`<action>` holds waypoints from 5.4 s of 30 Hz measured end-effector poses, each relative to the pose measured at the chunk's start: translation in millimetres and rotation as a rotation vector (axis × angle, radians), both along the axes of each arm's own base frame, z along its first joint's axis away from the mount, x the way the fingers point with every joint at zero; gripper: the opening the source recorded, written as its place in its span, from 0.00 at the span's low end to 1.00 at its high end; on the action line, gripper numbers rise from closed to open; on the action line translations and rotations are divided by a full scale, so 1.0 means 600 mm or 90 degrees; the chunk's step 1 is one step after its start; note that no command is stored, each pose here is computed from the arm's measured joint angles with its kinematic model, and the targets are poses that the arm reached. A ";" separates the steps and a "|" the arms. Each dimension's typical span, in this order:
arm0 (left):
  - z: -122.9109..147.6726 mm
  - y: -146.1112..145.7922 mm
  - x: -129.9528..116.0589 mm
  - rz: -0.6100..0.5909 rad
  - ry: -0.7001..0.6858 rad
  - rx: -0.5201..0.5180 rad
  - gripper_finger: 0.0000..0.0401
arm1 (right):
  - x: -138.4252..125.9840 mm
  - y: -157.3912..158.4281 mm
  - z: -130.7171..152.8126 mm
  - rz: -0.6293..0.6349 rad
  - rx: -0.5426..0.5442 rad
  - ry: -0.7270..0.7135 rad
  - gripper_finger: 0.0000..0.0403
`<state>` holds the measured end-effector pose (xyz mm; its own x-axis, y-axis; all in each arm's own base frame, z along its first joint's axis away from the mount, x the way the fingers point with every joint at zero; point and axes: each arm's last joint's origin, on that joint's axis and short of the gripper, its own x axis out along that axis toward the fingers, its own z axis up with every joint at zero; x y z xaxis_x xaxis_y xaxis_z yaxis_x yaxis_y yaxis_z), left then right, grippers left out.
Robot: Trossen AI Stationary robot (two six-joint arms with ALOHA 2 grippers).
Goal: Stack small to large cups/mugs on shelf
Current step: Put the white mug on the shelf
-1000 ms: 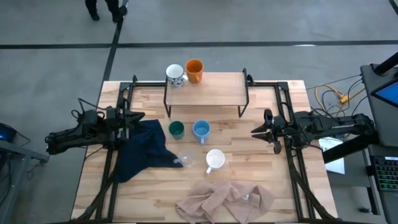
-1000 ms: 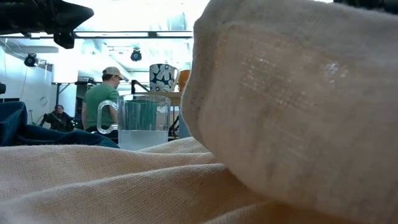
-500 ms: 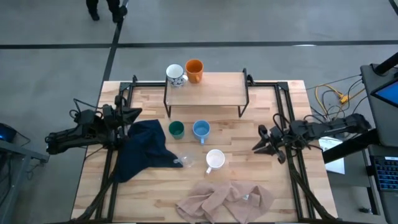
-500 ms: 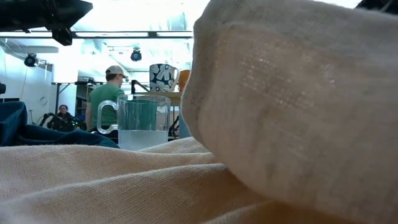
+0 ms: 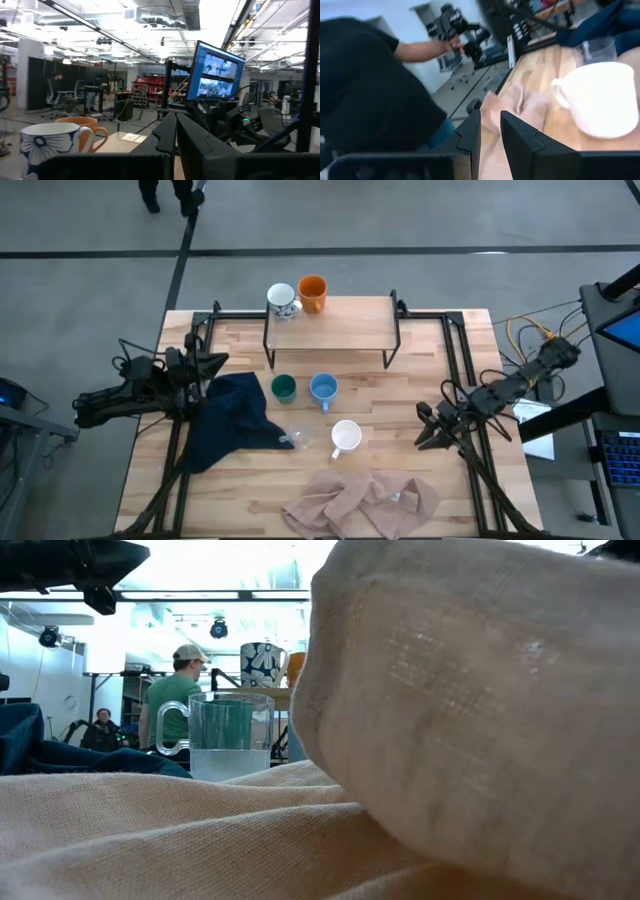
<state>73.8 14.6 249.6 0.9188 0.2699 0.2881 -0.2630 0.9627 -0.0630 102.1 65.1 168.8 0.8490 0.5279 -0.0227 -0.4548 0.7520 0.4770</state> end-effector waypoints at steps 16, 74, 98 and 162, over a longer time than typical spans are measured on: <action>0.001 -0.004 0.001 -0.060 -0.007 -0.012 0.00 | 0.022 0.102 0.004 -0.159 -0.062 0.072 0.17; 0.001 -0.012 0.001 -0.167 -0.003 0.018 0.00 | 0.295 0.307 -0.090 -0.552 -0.114 0.130 0.31; 0.001 -0.013 0.001 -0.172 -0.003 0.020 0.00 | 0.332 0.304 -0.142 -0.589 -0.089 0.158 0.31; 0.001 -0.014 0.001 -0.186 -0.001 0.024 0.00 | 0.368 0.276 -0.151 -0.654 -0.155 0.144 0.07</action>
